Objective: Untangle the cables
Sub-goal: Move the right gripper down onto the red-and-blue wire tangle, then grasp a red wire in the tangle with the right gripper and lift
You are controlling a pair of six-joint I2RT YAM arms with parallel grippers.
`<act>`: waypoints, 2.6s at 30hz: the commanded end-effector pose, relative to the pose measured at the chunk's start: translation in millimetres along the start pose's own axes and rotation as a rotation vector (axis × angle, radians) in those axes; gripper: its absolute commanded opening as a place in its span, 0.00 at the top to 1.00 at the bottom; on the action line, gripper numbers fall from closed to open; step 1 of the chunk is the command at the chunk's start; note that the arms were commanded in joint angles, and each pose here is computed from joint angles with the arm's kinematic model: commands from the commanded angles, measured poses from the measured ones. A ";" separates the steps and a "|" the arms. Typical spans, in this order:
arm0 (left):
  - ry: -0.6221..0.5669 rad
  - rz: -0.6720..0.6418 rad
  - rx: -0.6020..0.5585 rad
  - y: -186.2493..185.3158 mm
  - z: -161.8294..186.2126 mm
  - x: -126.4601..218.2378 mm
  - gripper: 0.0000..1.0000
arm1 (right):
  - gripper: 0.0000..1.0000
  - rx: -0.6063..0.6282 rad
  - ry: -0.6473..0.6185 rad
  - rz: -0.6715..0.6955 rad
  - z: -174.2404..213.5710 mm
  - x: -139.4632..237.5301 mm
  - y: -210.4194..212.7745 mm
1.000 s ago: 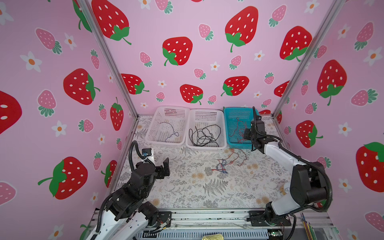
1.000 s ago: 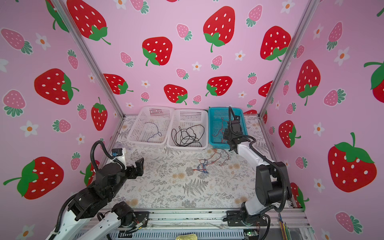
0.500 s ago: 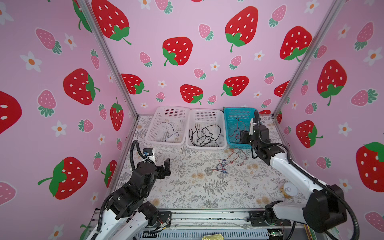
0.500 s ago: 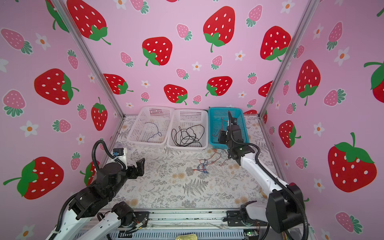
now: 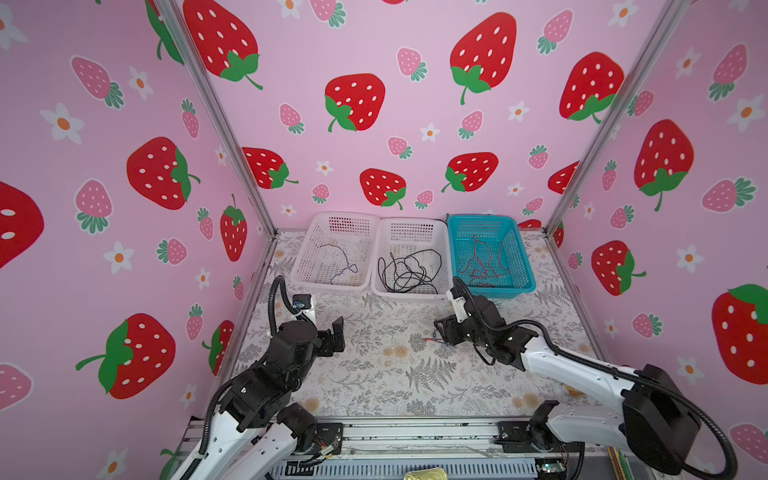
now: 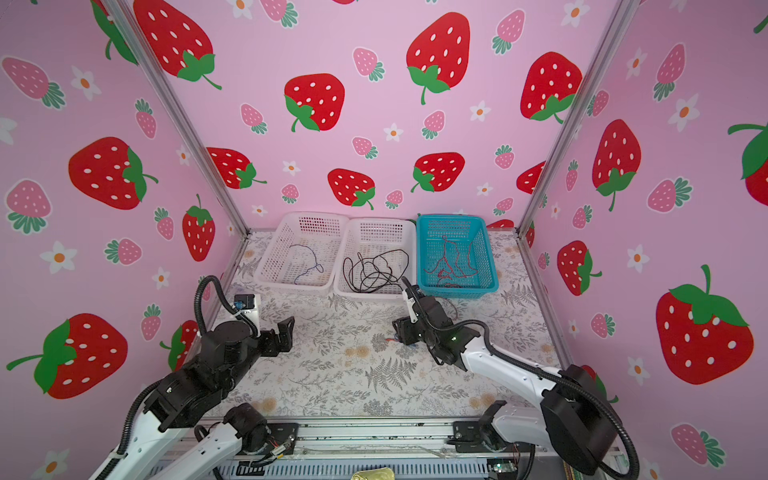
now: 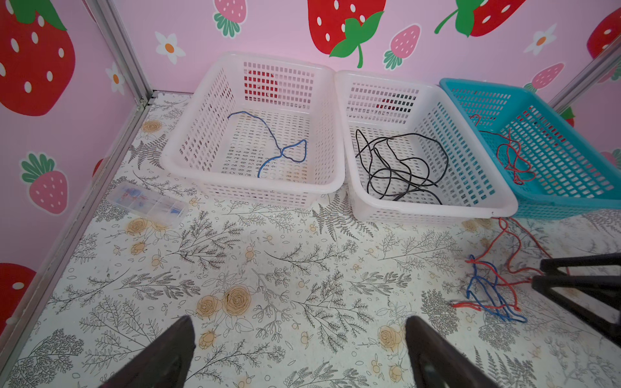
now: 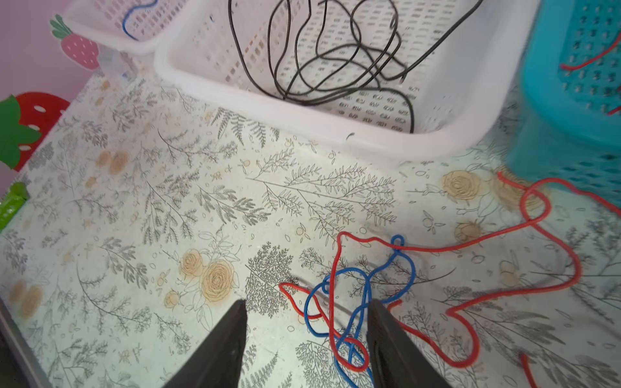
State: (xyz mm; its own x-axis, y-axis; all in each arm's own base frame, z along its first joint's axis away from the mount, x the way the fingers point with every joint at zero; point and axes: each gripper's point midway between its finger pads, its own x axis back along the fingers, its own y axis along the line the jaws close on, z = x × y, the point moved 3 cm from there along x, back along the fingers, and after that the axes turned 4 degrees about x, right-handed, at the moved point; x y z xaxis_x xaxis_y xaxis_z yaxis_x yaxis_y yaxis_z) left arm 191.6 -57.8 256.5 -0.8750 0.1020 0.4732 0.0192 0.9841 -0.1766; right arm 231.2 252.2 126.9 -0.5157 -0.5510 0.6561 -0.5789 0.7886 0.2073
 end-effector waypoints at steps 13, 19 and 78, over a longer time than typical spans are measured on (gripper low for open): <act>0.001 0.018 0.007 -4.2 -4.6 0.0 0.01 | 0.78 -0.007 0.053 0.100 17.5 -28.8 -12.8; 0.017 0.029 0.005 -7.0 -3.5 -1.5 0.01 | 0.92 0.013 -0.080 0.032 -22.5 6.2 12.8; 0.159 0.150 0.013 -31.4 5.1 -2.6 0.01 | 1.00 0.093 -0.257 -0.214 -70.1 79.3 76.3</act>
State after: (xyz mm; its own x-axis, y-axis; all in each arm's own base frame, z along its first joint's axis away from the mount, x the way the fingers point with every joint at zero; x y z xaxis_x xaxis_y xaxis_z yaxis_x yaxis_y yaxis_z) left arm 192.0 -87.8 239.0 -0.7651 0.2422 0.5967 0.1217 0.9643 -0.2354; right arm 207.1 276.2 216.2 -0.5811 -0.6692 0.4631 -0.6640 0.7189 0.2056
